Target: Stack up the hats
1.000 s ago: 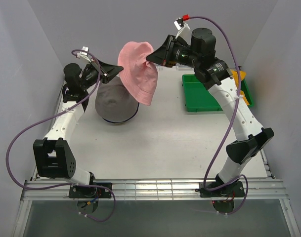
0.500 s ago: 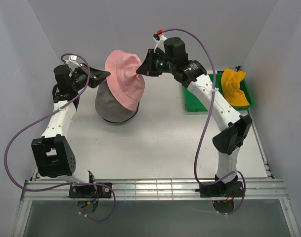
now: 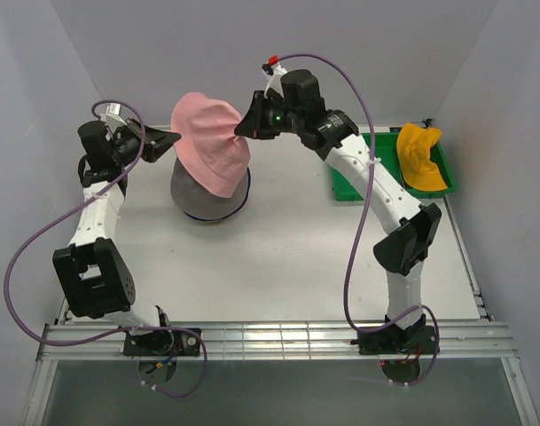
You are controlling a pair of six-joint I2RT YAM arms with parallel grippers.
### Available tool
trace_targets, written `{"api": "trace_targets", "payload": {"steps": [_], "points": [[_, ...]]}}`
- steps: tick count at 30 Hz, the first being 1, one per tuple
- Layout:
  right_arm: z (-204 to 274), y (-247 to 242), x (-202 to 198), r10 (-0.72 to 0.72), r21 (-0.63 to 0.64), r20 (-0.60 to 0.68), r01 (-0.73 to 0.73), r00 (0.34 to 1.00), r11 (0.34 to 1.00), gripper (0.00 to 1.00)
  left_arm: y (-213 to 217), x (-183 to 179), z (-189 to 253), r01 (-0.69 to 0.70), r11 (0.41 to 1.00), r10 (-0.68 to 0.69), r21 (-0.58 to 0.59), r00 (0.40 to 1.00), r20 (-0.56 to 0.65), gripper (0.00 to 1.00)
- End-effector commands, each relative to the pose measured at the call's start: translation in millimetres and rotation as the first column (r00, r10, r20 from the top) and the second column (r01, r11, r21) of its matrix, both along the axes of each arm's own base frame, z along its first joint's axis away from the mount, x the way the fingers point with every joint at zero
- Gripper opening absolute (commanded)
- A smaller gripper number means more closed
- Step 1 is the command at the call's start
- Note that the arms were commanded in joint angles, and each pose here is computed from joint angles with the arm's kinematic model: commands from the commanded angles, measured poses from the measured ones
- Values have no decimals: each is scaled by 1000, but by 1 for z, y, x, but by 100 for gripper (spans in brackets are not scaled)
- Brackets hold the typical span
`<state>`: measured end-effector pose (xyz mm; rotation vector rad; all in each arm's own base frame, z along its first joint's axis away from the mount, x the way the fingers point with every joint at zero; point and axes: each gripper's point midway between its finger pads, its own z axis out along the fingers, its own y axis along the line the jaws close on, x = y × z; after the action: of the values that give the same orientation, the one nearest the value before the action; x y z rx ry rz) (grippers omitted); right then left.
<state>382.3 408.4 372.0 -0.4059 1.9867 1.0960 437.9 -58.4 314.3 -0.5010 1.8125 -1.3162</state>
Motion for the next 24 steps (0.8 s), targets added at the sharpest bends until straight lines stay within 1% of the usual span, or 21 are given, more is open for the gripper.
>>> {"api": "trace_targets", "payload": {"steps": [1,10,24], "points": [[19,9,5,-3,39,79,0,997,999,8,10,-7,4,-15,1000,15,26,1000,25,0],[16,22,3,10,46,94,-14,996,999,9,18,-13,-12,-38,999,38,22,999,-7,0],[12,43,-1,46,58,134,-55,990,997,12,33,-27,-28,-85,996,85,-1,996,-14,0]]}}
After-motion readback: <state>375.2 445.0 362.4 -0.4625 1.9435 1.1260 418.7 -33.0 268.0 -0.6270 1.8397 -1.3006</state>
